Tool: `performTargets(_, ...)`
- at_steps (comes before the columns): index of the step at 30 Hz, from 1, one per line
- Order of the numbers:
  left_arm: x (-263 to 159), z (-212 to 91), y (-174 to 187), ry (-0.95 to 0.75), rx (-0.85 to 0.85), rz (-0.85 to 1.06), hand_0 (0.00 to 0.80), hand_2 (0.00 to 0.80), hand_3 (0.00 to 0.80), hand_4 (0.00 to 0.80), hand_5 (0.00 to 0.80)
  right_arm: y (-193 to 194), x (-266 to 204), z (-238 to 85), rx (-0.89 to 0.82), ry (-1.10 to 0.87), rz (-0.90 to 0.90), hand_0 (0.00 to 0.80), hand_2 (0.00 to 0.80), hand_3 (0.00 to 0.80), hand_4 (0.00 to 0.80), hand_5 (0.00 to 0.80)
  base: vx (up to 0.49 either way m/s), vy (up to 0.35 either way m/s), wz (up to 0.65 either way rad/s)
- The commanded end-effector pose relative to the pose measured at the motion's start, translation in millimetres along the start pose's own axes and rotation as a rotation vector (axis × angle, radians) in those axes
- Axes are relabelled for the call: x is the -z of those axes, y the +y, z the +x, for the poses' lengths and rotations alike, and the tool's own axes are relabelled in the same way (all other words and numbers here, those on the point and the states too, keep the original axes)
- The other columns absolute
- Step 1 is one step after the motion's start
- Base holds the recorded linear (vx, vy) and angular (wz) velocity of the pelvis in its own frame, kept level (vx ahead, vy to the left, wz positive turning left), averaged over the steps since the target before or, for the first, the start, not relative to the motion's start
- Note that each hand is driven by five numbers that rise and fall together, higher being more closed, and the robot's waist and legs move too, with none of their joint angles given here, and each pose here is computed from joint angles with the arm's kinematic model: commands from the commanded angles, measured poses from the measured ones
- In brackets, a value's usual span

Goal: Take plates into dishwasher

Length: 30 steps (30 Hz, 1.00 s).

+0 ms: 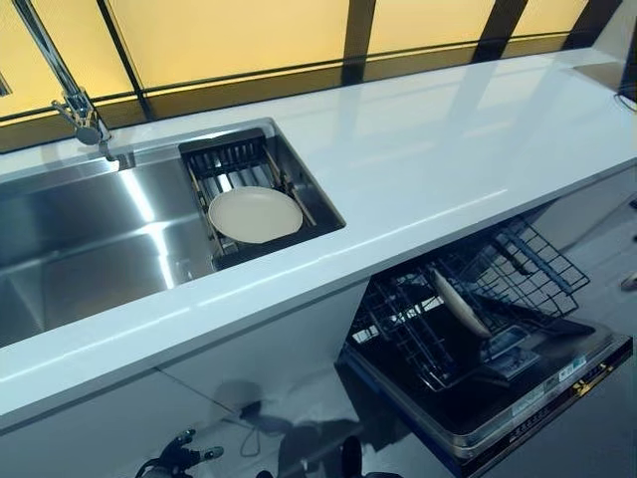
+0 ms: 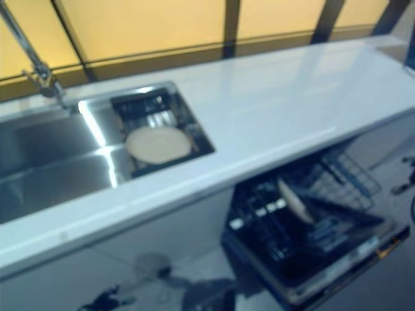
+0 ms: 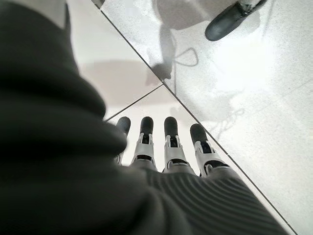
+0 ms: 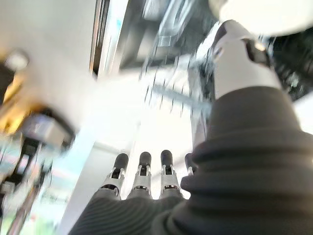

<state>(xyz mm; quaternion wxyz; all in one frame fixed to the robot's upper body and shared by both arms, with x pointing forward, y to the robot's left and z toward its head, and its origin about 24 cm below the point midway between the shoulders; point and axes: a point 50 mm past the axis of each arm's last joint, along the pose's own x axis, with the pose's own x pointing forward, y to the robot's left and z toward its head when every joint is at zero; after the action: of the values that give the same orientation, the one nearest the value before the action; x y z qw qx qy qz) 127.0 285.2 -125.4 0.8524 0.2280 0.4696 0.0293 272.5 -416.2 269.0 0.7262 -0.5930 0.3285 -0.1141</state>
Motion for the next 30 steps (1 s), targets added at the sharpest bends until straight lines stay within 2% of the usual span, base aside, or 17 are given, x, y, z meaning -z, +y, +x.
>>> performTargets(1, 4.5, -1.5, 29.5, 0.017, -0.091, 0.005, 0.0, 0.0, 0.0, 0.0, 0.0, -51.7, -10.2, -21.5, 0.241, -0.017, -0.023, 0.0, 0.0, 0.0, 0.0, 0.0, -0.013, 0.057, 0.14)
performTargets(4, 5.4, -1.6, 26.4, 0.021, -0.086, 0.002, 0.0, 0.0, 0.0, 0.0, 0.0, -76.0, -38.5, -35.1, 0.415, -0.142, -0.011, 0.0, 0.0, 0.0, 0.0, 0.0, -0.006, 0.066, 0.19)
performTargets(6, 5.6, -1.2, 21.2, 0.029, -0.079, -0.012, 0.0, 0.0, 0.0, 0.0, 0.0, -91.4, -71.4, -49.9, 0.565, -0.303, 0.007, 0.0, 0.0, 0.0, 0.0, 0.0, 0.004, 0.075, 0.27)
performTargets(8, 5.3, -0.9, 16.8, 0.033, -0.07, -0.013, 0.0, 0.0, 0.0, 0.0, 0.0, -94.7, -97.2, -60.5, 0.618, -0.442, 0.021, 0.0, 0.0, 0.0, 0.0, 0.0, 0.013, 0.064, 0.2)
performTargets(15, 8.7, -1.8, 8.2, 0.052, -0.059, -0.032, 0.0, 0.0, 0.0, 0.0, 0.0, -80.5, -155.7, -79.6, 0.686, -0.708, -0.012, 0.0, 0.0, 0.0, 0.0, 0.0, 0.027, 0.058, 0.26)
performTargets(21, 3.5, -0.8, 12.0, 0.044, -0.082, -0.056, 0.0, 0.0, 0.0, 0.0, 0.0, -74.6, -181.1, -84.1, 0.655, -0.768, 0.002, 0.0, 0.0, 0.0, 0.0, 0.0, 0.011, 0.023, 0.24)
performTargets(22, 5.6, -1.6, 14.3, 0.048, -0.089, -0.062, 0.0, 0.0, 0.0, 0.0, 0.0, -73.8, -187.9, -84.4, 0.649, -0.768, -0.012, 0.191, 0.191, 0.191, 0.191, 0.191, 0.001, 0.009, 0.25)
performTargets(23, 6.7, -1.9, 15.1, 0.052, -0.089, -0.064, 0.0, 0.0, 0.0, 0.0, 0.0, -73.3, -191.6, -84.2, 0.648, -0.774, -0.023, 0.518, 0.518, 0.518, 0.518, 0.518, 0.004, 0.011, 0.21)
performTargets(24, 8.7, -2.4, 14.1, 0.055, -0.085, -0.061, 0.0, 0.0, 0.0, 0.0, 0.0, -73.2, -193.8, -84.1, 0.641, -0.766, -0.048, 0.8, 0.8, 0.8, 0.8, 0.8, 0.026, 0.011, 0.21)
performTargets(30, 8.7, -3.7, 18.2, 0.034, -0.088, -0.054, 0.0, 0.0, 0.0, 0.0, 0.0, -84.7, -199.9, -83.7, 0.681, -0.706, -0.038, 0.8, 0.8, 0.8, 0.8, 0.8, 0.027, -0.001, 0.2)
